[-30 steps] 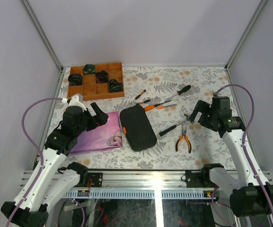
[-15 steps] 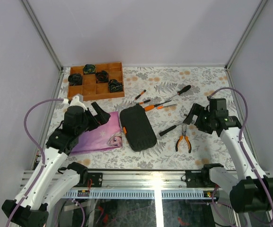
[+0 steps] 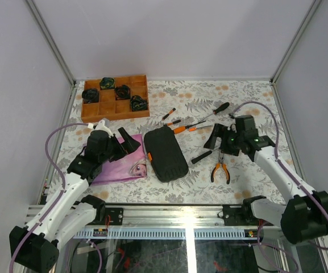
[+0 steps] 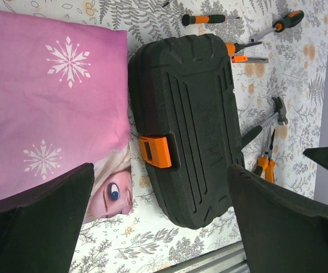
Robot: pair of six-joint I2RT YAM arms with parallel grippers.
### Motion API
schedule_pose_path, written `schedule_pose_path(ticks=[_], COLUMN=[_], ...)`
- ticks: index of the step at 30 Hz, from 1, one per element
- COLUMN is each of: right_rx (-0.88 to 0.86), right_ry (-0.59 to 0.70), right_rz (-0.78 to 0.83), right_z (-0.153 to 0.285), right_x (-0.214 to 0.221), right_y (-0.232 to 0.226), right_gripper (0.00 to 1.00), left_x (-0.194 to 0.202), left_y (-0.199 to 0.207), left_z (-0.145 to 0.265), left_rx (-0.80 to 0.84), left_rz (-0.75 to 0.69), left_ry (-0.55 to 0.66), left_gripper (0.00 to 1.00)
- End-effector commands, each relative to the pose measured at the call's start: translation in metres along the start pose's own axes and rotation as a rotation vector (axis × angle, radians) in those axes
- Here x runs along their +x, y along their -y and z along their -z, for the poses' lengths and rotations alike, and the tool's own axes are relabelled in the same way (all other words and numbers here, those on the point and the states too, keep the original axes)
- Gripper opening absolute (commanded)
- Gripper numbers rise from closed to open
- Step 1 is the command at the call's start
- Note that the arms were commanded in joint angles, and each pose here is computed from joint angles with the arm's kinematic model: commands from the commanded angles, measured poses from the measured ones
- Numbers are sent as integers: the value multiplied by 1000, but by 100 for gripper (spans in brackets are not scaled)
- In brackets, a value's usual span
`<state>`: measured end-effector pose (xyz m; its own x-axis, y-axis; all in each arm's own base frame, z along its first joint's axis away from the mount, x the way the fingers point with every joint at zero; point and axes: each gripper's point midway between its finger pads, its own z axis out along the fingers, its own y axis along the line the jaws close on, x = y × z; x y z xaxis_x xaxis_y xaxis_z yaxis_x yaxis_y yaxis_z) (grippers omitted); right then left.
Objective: Sort the tools into containers
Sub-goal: Move the storage box to the center of the board.
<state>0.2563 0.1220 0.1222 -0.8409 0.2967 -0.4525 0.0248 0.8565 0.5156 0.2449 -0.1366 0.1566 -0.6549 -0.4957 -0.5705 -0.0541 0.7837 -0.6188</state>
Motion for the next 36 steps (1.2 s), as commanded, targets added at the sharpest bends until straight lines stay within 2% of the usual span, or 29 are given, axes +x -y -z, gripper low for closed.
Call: schedule_pose_path(ticks=[1, 5, 7, 13, 23, 30, 33, 36], right_rx=[-45, -101, -152, -122, -372, -286, -260, -263], right_ry=[43, 81, 59, -52, -84, -99, -99, -111], right_rz=[90, 124, 159, 194, 181, 262, 269, 280], right_z=[-16, -28, -35, -73, -91, -112, -116, -118], right_x=[-12, -11, -9, 3, 15, 29, 30, 32], right_y=[-49, -80, -91, -78, -126, -134, -129, -128], right_gripper=[100, 99, 99, 99, 99, 100, 95, 84], left_x=[-16, -17, -15, -18, -21, -6, 3, 12], left_y=[9, 6, 5, 7, 9, 12, 8, 4], left_z=[-6, -8, -8, -2, 6, 4, 5, 4], left_rx=[29, 20, 17, 31, 51, 96, 97, 122], left_rz=[8, -2, -3, -10, -10, 21, 24, 44], left_ry=[56, 61, 56, 78, 111, 60, 41, 34], left_gripper=[100, 100, 100, 100, 100, 100, 100, 100])
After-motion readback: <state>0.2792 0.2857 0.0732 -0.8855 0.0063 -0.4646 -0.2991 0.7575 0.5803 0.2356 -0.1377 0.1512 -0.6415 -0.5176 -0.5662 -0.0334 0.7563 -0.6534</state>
